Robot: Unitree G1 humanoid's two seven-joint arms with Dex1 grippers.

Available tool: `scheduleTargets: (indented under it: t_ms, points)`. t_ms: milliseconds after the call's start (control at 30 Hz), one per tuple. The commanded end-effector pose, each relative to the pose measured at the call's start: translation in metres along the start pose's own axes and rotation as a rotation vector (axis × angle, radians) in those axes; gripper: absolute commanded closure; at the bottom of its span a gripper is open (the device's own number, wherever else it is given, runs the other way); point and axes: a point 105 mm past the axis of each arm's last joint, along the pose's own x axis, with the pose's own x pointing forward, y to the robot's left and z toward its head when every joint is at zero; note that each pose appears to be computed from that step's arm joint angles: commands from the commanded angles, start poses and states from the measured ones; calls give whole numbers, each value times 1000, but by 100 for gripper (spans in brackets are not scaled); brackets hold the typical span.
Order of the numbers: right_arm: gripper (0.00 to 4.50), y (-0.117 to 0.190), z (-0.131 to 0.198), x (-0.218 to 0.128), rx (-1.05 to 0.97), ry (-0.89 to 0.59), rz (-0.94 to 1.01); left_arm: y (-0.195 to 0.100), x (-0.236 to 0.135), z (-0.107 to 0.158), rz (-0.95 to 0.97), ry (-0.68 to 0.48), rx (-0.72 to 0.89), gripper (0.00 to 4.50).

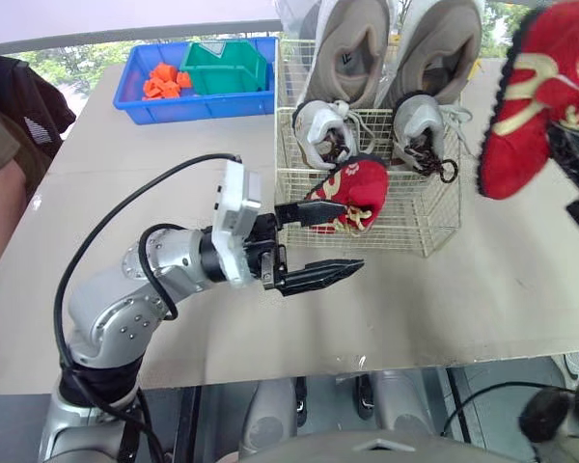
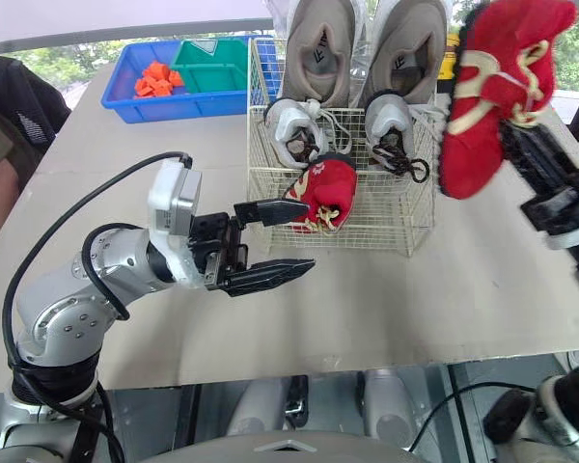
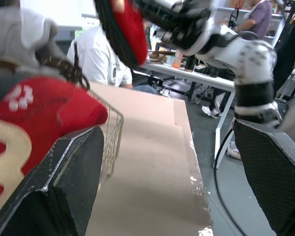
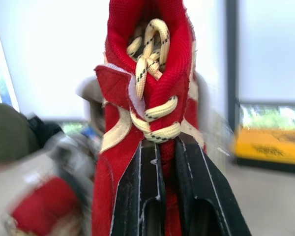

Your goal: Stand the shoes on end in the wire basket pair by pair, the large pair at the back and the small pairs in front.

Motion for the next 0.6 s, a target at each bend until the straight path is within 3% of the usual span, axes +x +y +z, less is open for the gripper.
scheduleTargets:
  t_ms: [33, 167, 433, 600]
  points:
    - [444, 14, -5, 6, -126, -23, -74, -1, -4, 14, 6, -66, 30, 0]
    - [444, 26, -27, 13, -236, -27, -89, 3, -7, 24, 29, -154, 34, 0]
    - [444, 28, -71, 13, -448, -71, -108, 3, -17, 22, 19, -117, 48, 0]
    - [444, 21, -104, 5, -403, -36, -148, 0, -21, 23, 24, -105, 52, 0]
